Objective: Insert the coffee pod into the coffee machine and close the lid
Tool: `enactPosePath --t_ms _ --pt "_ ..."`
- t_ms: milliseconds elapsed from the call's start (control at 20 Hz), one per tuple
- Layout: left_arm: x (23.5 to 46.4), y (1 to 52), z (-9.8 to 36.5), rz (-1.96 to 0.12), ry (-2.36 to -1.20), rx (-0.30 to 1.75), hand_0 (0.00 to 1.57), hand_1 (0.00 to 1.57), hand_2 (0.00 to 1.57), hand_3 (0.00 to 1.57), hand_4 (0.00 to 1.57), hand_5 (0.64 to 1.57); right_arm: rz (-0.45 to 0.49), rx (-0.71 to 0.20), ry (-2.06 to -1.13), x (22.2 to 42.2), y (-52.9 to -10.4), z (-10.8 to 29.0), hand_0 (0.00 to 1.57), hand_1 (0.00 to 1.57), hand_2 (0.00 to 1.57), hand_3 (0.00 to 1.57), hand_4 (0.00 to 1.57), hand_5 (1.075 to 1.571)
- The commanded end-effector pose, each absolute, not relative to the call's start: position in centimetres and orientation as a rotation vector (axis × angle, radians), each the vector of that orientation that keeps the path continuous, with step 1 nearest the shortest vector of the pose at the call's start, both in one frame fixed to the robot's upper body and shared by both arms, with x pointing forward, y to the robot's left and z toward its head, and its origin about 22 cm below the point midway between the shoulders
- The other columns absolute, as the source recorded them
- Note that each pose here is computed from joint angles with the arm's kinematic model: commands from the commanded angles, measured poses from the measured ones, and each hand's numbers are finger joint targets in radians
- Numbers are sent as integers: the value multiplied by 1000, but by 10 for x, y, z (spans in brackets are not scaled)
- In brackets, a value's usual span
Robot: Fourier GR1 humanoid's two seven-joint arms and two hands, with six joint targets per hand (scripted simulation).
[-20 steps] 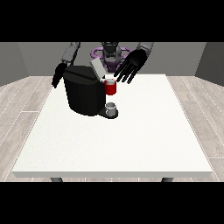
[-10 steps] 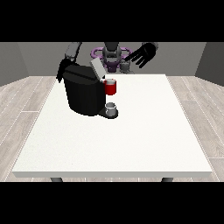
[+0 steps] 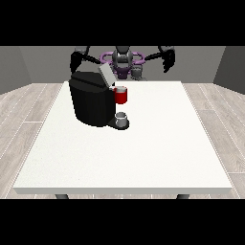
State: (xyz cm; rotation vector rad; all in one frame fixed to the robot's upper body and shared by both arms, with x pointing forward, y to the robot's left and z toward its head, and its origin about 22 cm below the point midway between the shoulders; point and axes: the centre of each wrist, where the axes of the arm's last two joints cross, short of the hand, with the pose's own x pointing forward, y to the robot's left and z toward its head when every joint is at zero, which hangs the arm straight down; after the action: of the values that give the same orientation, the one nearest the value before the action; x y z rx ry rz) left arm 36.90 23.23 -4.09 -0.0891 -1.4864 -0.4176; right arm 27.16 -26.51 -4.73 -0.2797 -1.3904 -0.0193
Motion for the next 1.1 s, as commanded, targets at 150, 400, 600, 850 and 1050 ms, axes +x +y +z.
enactPosePath --t_ms 150,400,600,850,1050 --pt "334 243 -75 -324 -1389 -85 0 0 0 0 414 1571 114 -145 -1483 290 -239 -7 0 0 0 0 62 1571" --pt "344 236 -54 -326 -1389 -194 0 0 0 0 429 1571 203 -227 -1504 297 -271 2 0 0 0 0 239 1571" --pt "330 216 -58 -321 -1460 -182 0 0 0 0 360 1571 102 -212 -1548 326 -284 27 0 0 0 0 0 1571" --pt "325 234 -44 -317 -1482 -160 0 0 0 0 383 1571 85 -150 -1483 343 -298 59 0 0 0 0 0 1571" --pt "330 207 -21 -314 -1527 -167 0 0 0 0 356 1571 -20 -102 -1483 348 -267 30 0 0 0 0 92 1571"
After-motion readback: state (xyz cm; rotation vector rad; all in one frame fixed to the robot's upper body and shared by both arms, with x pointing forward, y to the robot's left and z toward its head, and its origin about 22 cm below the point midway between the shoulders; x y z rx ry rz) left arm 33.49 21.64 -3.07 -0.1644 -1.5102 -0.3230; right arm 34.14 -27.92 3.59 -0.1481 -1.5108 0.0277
